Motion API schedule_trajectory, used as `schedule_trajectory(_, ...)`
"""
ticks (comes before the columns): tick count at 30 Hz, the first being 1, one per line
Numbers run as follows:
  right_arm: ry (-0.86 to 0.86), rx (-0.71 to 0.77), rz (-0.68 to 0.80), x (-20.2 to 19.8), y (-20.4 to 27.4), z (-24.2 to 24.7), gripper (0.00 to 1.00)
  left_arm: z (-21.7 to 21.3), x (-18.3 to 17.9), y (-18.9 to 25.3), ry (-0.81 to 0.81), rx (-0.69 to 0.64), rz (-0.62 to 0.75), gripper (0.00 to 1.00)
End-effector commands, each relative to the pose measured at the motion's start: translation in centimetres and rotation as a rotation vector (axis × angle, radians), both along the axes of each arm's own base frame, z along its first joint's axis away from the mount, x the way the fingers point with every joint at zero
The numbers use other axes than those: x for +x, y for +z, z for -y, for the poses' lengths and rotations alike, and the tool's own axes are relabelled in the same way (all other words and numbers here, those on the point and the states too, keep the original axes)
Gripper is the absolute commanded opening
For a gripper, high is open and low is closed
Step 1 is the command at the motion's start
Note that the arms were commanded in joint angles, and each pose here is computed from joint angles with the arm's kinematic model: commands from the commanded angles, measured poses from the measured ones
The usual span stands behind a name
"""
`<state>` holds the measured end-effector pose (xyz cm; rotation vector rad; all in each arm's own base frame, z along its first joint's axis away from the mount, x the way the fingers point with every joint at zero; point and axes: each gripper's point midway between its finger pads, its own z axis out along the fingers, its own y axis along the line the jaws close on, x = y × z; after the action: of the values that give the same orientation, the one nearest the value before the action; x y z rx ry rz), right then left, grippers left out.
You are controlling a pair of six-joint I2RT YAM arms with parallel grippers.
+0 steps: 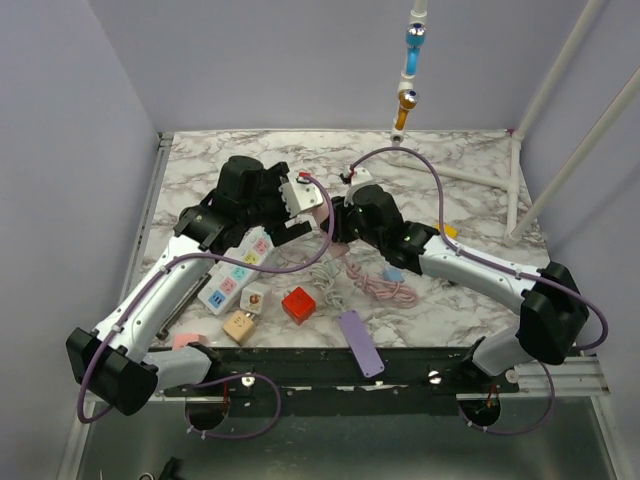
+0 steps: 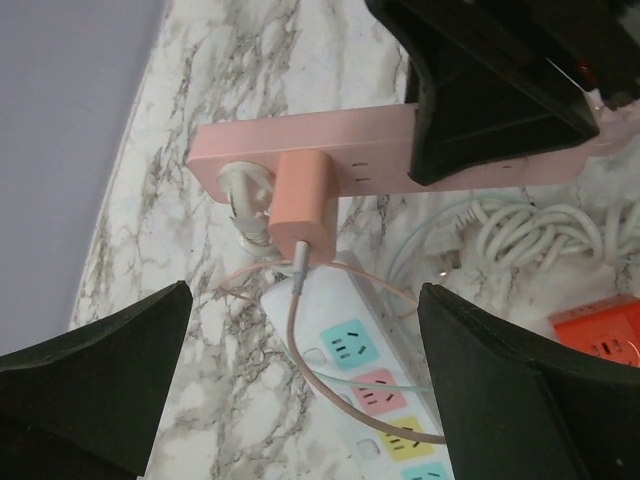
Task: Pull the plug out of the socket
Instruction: Remove the plug from the socket.
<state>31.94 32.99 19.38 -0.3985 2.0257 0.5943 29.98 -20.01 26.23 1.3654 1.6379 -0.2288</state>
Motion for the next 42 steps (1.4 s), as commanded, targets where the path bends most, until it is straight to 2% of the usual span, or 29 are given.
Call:
schedule_trajectory(1, -0.051, 0.072, 0.187, 0.6, 5.7, 0.2, 0.01, 0.5, 1.7, 1.9, 0.029, -0.04, 0.118, 0.99)
schedule_trajectory(10, -0.062, 0.061, 0.257, -1.0, 6.9, -0.1, 0.01, 1.6, -1.3, -1.4, -0.095, 0.015, 0.091, 0.99)
schedule_trajectory(12, -0.06, 0.063, 0.264, -1.2, 7.1, -0.2, 0.01, 1.7, -0.8, -1.7, -0.074, 0.018, 0.105, 0.99)
schedule_trajectory(19, -0.06, 0.053, 0.298, -2.0, 7.8, -0.2, 0.01, 1.0, 1.5, 0.5, 0.063, -0.03, 0.303, 0.98)
schedule_trajectory(22, -0.063, 0.057, 0.308, -2.2, 7.8, -0.1, 0.01, 1.2, 0.9, -0.2, 0.042, -0.025, 0.293, 0.98)
schedule_trajectory(27, -0.054, 0.05, 0.317, -2.7, 7.6, -0.3, 0.01, 1.8, 0.6, -0.5, 0.025, -0.041, 0.256, 0.76)
schedule_trajectory(31, -0.054, 0.042, 0.327, -3.0, 7.5, -0.3, 0.01, 2.2, 0.0, -0.4, -0.013, -0.043, 0.244, 0.65)
schedule_trajectory(36, -0.051, 0.031, 0.335, -3.3, 7.5, -0.4, 0.01, 2.8, -0.8, -0.5, -0.069, -0.046, 0.202, 0.37)
schedule_trajectory(38, -0.047, 0.029, 0.338, -3.5, 7.6, -0.5, 0.01, 3.0, -0.9, -0.6, -0.076, -0.046, 0.187, 0.3)
schedule_trajectory(42, -0.047, 0.028, 0.352, -3.7, 7.9, -0.5, 0.01, 3.1, -1.1, -0.8, -0.088, -0.037, 0.166, 0.28)
